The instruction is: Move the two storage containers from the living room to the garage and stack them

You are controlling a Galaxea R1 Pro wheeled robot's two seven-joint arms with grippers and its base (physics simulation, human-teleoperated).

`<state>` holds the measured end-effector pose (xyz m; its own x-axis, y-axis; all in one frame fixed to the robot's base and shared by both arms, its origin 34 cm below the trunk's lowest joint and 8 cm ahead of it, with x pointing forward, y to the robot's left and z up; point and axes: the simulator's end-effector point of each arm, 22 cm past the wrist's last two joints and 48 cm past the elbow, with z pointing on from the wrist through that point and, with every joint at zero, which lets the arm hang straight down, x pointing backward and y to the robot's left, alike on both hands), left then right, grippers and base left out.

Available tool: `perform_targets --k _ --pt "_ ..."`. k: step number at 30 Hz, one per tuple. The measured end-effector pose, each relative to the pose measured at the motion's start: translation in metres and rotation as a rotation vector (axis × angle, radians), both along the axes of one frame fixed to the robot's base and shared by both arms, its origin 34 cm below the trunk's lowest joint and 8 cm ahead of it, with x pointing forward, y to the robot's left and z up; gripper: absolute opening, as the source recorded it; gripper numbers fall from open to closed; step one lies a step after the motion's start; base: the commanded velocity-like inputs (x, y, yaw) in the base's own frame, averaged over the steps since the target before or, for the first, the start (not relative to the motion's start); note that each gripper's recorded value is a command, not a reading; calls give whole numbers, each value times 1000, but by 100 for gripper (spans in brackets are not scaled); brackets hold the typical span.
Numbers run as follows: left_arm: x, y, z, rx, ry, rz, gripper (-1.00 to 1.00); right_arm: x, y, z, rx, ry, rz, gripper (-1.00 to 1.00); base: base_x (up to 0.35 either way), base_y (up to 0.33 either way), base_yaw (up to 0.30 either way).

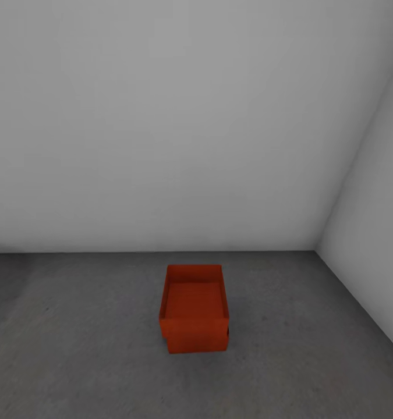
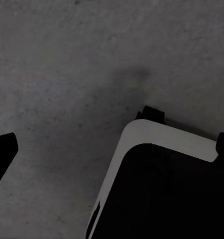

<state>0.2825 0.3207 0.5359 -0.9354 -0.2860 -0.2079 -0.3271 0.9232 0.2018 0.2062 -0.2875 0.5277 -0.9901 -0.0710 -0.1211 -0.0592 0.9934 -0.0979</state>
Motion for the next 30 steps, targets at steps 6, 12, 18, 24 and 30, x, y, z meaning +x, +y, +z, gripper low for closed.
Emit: perform_targets --k 6,12,18,24,30 --pt "4 0 1 0 -10 0 100 4 1 1 2 -9 2 100 0 0 0" --pt "7 0 3 0 -19 1 100 8 0 1 1 -20 2 100 0 0 0" --pt "11 0 4 0 -29 1 100 12 0 2 0 -30 -1 100 0 0 0" --pt "15 0 6 0 -38 1 100 15 0 3 1 -39 0 100 0 0 0" --pt "18 -1 7 -1 -48 0 100 18 2 4 4 -46 8 100 0 0 0"
